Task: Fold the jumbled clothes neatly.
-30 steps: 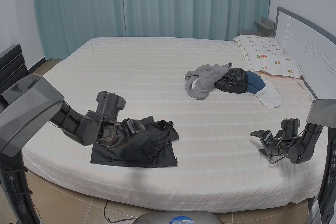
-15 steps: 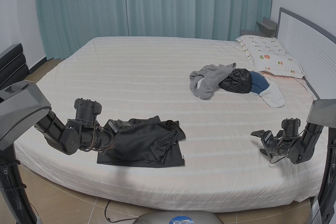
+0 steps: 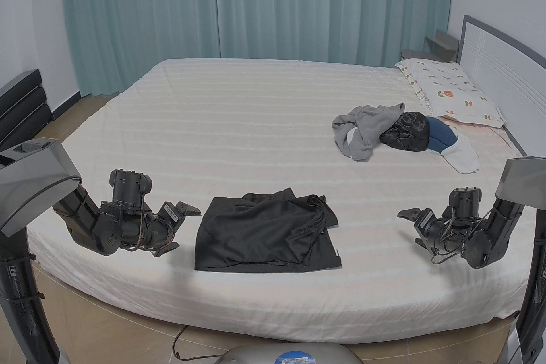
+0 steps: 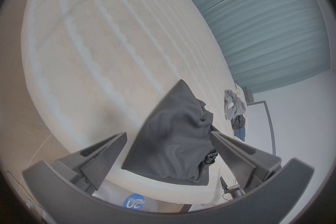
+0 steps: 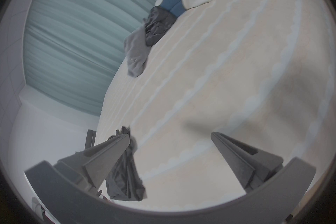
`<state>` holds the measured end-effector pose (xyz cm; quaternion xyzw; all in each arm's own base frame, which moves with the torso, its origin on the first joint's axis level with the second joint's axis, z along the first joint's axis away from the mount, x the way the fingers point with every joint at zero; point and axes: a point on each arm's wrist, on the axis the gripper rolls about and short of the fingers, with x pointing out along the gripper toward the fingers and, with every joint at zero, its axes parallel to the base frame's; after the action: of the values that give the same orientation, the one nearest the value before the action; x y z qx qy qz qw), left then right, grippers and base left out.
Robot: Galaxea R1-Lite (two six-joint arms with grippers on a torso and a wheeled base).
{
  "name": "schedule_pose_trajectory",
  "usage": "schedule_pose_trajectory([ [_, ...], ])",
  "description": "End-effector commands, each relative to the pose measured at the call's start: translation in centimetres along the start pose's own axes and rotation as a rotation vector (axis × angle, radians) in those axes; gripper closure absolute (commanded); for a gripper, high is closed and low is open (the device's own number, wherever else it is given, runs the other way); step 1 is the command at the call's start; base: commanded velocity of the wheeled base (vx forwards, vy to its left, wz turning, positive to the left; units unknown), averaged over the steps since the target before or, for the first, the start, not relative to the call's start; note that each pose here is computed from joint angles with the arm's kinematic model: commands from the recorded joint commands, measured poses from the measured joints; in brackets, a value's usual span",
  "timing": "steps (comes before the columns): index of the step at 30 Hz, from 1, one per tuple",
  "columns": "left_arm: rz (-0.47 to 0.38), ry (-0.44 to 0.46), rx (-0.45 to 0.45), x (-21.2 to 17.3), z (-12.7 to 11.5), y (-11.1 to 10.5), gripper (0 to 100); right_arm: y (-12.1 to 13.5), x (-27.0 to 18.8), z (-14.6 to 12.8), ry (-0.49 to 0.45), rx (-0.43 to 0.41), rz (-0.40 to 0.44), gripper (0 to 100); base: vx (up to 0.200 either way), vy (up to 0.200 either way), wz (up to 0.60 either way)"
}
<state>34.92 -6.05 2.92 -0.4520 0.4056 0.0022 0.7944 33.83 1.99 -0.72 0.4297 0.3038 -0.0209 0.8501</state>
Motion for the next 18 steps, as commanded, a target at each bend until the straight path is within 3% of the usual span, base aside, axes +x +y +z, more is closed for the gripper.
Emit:
schedule_pose_trajectory([
  [1, 0.002, 0.001, -0.005, 0.3, 0.0, 0.6, 0, 2.5, -1.1, -1.6, 0.008, -0.069, 0.031, 0, 0.000, 0.200, 0.00],
  [2, -0.002, -0.001, -0.006, 0.2, 0.0, 0.6, 0, 3.4, -0.9, -3.0, 0.005, -0.138, 0.023, 0, 0.000, 0.200, 0.00],
  [8, 0.001, 0.001, -0.007, 0.3, 0.0, 0.7, 0, 5.3, -0.6, -6.1, 0.040, -0.316, -0.021, 0, 0.000, 0.200, 0.00],
  [18, 0.002, 0.001, -0.002, 0.3, -0.1, 0.7, 0, 6.9, 0.2, -7.4, 0.044, -0.505, -0.115, 0, 0.000, 0.180, 0.00],
])
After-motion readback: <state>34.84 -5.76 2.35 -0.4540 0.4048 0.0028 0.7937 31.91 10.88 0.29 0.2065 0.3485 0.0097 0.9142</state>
